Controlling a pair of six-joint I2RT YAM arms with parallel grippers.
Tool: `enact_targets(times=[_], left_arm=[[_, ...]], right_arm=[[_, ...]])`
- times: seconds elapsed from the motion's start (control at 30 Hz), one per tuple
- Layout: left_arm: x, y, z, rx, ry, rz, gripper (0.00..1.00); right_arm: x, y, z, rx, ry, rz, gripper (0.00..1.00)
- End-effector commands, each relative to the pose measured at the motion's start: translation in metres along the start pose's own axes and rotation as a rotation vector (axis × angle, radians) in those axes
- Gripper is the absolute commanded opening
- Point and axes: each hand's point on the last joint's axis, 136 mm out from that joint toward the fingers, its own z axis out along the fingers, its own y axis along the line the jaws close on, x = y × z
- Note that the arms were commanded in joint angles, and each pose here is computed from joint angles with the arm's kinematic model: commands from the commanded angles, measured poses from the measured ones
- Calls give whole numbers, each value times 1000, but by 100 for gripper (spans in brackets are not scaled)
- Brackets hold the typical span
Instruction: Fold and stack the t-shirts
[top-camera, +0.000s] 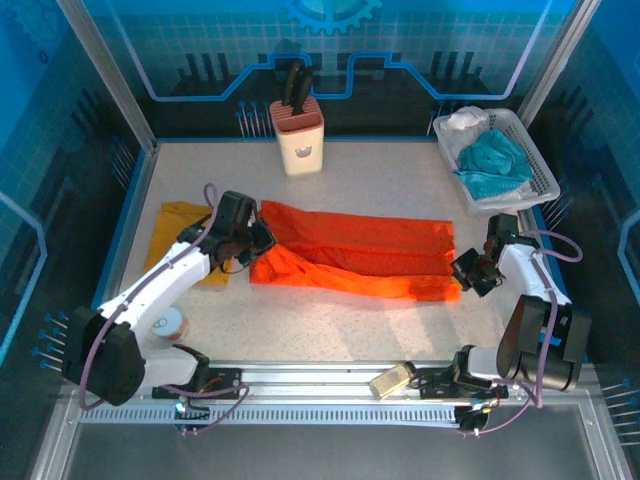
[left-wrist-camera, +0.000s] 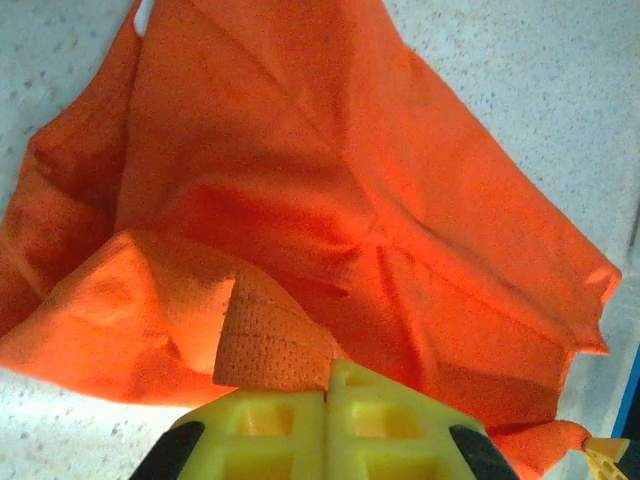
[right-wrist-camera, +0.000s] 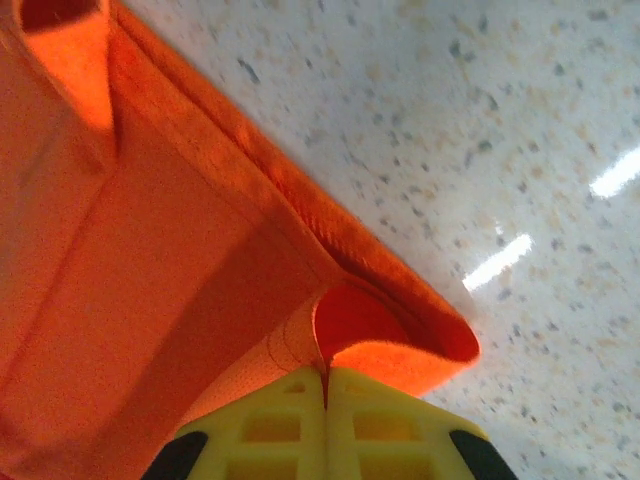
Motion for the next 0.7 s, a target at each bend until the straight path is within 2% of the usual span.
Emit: enact_targets(times=[0.0, 0.3, 0.33, 0.67], left_arm=[[-14, -15, 4, 31, 2, 63, 0], [-28, -15, 33, -18, 33, 94, 0], [-30, -14, 36, -25, 35, 95, 0], [-48, -9, 48, -35, 28, 97, 0]], right_arm=[[-18, 17, -1, -45, -32, 25, 0], [-26, 28, 16, -25, -19, 14, 0], [-33, 38, 11, -46, -40, 5, 0], [-45, 47, 18, -44, -56, 11, 0]])
